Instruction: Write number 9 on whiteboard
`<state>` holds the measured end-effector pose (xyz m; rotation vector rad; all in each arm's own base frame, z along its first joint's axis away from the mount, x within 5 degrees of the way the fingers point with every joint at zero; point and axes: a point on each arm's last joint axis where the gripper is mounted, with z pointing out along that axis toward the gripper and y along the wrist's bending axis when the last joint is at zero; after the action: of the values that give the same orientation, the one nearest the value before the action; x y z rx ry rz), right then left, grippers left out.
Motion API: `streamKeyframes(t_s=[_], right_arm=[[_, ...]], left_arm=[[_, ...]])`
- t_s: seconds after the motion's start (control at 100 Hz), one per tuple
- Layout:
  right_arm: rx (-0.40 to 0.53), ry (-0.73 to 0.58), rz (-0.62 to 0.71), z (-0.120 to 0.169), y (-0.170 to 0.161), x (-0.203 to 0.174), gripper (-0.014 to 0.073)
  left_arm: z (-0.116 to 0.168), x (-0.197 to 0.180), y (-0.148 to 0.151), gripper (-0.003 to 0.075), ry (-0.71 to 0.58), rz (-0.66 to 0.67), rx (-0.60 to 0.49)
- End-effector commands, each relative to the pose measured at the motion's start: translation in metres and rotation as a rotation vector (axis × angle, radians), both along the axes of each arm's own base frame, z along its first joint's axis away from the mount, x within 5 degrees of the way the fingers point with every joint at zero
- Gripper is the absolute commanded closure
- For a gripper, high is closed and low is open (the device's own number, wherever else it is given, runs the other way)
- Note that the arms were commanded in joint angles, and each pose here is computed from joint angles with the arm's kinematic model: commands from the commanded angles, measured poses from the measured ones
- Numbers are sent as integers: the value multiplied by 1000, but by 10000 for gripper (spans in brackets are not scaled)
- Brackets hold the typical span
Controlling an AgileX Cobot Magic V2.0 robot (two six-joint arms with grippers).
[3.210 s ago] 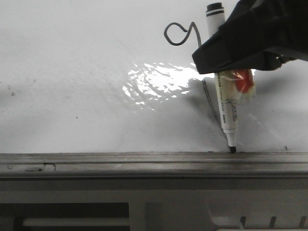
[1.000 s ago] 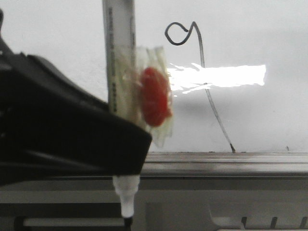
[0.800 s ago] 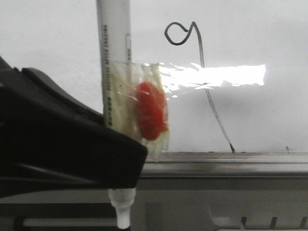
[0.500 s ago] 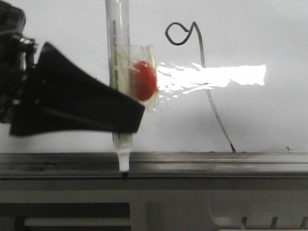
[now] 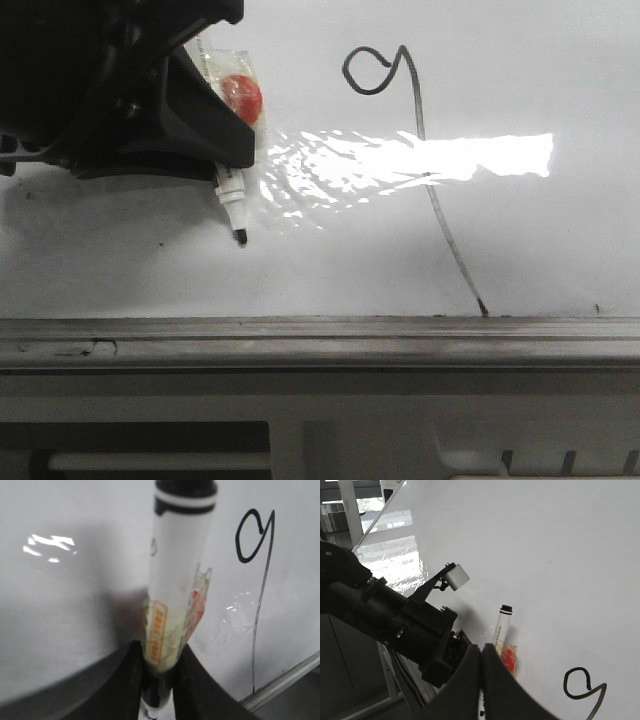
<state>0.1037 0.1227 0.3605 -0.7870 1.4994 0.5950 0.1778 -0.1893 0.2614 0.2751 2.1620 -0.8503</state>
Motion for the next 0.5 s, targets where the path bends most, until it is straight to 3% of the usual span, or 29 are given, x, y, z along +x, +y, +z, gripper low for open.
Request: streamKeyframes(t_s=[0.0,0.49], right_arm=[[79,-76,-18,18,-2,0,659],[81,-74,-18,18,-2,0,659]], left_arm=[[9,7,1,739,-32,73,-6],[-3,22,10,739,-28,234,63]])
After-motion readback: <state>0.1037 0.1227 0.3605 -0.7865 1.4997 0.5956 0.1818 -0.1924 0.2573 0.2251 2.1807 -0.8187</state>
